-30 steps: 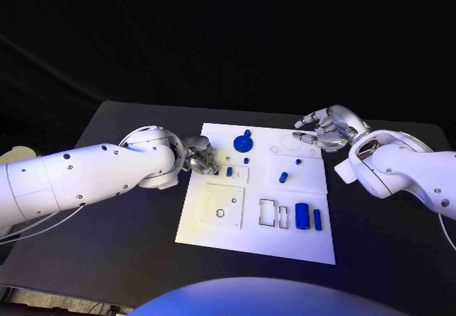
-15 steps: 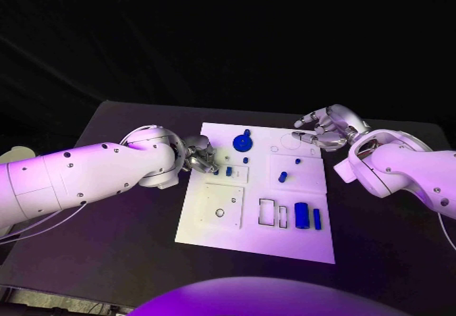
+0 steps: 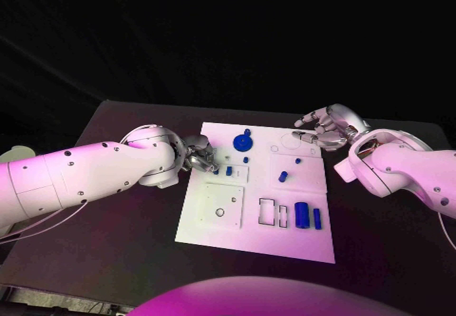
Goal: Assemble the parts on the task board
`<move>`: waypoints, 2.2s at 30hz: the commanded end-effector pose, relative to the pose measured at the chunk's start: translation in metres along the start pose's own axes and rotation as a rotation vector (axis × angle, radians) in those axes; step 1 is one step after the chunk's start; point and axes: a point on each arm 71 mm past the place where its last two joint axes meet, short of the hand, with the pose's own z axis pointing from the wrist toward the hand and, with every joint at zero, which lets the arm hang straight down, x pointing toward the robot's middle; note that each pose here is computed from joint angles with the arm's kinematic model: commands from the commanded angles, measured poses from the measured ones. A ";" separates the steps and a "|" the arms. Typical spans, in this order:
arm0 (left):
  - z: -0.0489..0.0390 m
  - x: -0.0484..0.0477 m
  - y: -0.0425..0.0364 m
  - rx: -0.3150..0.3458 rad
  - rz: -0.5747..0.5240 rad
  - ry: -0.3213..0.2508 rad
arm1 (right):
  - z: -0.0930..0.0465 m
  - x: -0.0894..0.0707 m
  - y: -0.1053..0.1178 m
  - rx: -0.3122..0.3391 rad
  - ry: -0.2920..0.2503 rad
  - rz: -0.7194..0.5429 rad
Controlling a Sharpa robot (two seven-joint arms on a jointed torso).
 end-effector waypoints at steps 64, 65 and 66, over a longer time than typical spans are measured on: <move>0.0041 0.0028 0.0005 -0.003 0.008 0.036 | 0.000 0.000 -0.001 -0.007 0.005 -0.001; 0.0041 0.0028 0.0006 -0.003 0.007 0.036 | 0.000 0.000 -0.001 -0.007 0.005 -0.001; 0.0041 0.0028 0.0007 -0.004 0.007 0.036 | 0.000 0.000 -0.001 -0.007 0.005 0.000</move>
